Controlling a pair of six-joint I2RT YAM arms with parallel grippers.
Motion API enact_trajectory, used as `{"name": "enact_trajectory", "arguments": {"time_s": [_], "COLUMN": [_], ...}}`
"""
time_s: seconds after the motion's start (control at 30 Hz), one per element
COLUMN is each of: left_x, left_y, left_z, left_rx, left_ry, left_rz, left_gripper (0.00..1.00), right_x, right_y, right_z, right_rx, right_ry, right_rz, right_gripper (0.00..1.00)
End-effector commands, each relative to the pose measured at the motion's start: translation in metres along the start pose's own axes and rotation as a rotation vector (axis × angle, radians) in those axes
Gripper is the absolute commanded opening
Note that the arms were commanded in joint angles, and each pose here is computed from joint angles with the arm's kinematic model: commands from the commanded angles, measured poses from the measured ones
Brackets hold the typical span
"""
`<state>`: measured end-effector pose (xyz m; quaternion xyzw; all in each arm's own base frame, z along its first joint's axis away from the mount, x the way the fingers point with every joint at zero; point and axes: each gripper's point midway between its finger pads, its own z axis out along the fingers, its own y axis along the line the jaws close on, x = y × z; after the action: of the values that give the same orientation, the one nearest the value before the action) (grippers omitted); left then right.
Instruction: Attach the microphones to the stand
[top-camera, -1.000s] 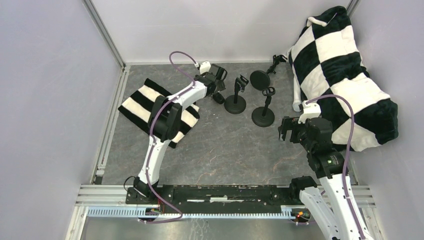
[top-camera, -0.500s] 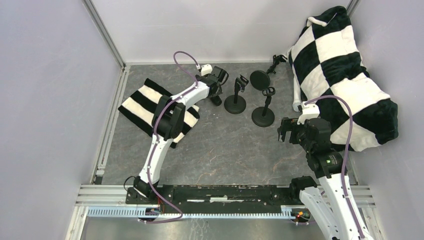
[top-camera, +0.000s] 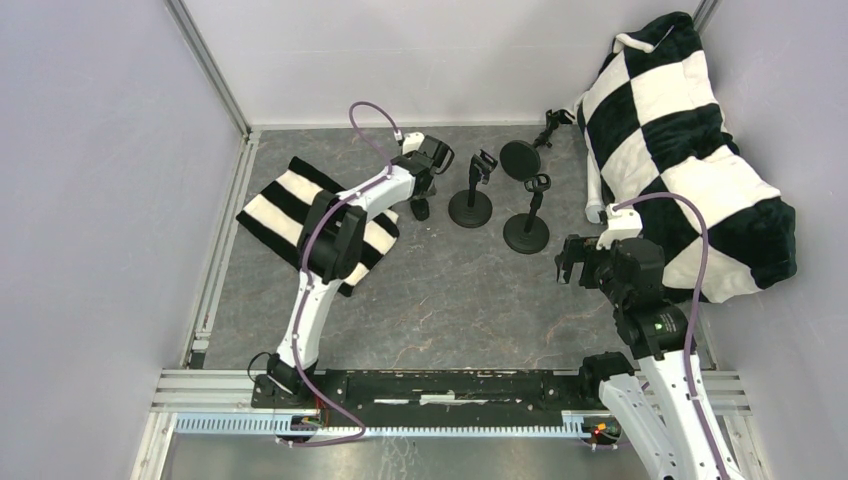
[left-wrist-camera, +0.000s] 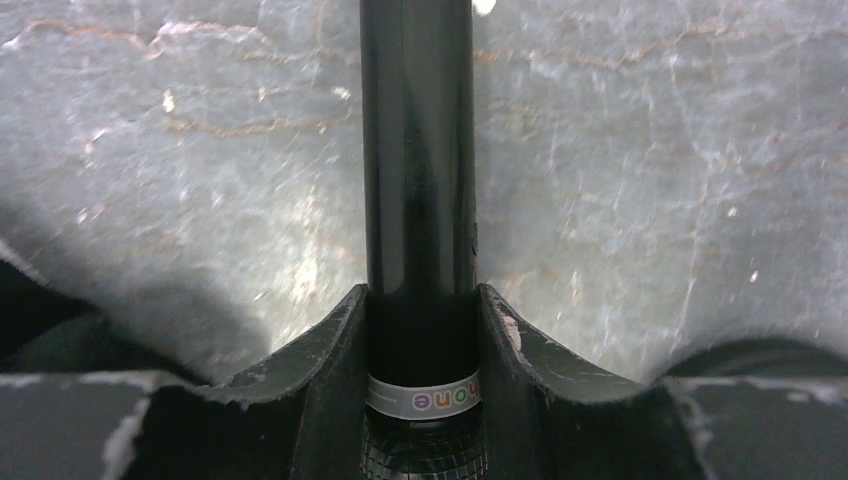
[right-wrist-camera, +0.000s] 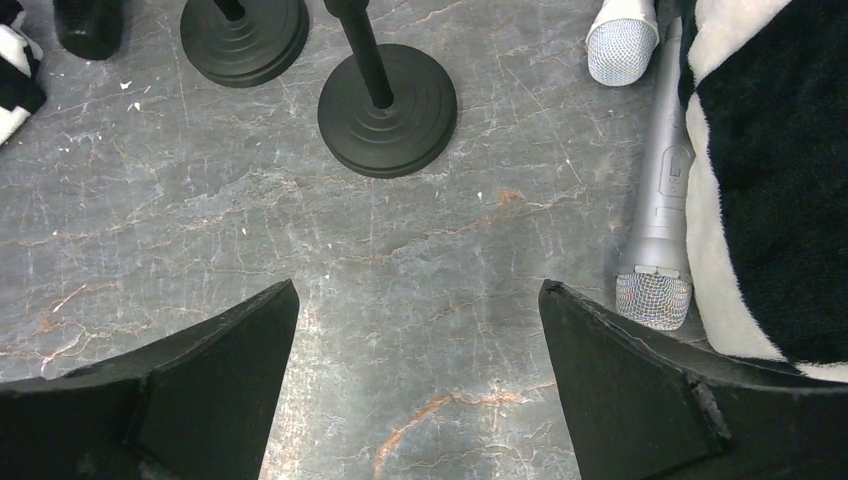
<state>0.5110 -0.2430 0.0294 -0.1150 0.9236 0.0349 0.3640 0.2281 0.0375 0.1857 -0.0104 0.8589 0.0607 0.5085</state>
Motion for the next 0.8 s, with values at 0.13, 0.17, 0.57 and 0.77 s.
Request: {"name": "enact_trajectory", "arguments": {"time_s": [0.13,0.17,0.57,0.77], "left_x": [-0.084,-0.094,-0.099,-0.089], "left_y": [0.004,0.010,0.061,0.086], "left_z": [-0.112,-0.131,-0.305,-0.367], "left_rx": [0.188,0.212,0.651,0.819], "left_ry": [-0.205,-0.239,-0.466,-0.560], "left_rz": [-0.018,-0.037,-0.166,-0.177], "left_gripper": [0.02,0.02,0.02,0.02], "right_x": [-0.042,-0.047,-0.084,-0.082], "right_y": [0.011,0.016,0.079,0.121], "right_z": [-0.021,-0.024,-0.058,-0.057], "right_rx": [-0.052,-0.079,-0.435,-0.709], "right_ry": [-0.138,-0.151,-0.294,-0.287], "right_rz": [0.014,0.008,0.044,0.197], "right_gripper": [0.98,0.98,0.98,0.97]}}
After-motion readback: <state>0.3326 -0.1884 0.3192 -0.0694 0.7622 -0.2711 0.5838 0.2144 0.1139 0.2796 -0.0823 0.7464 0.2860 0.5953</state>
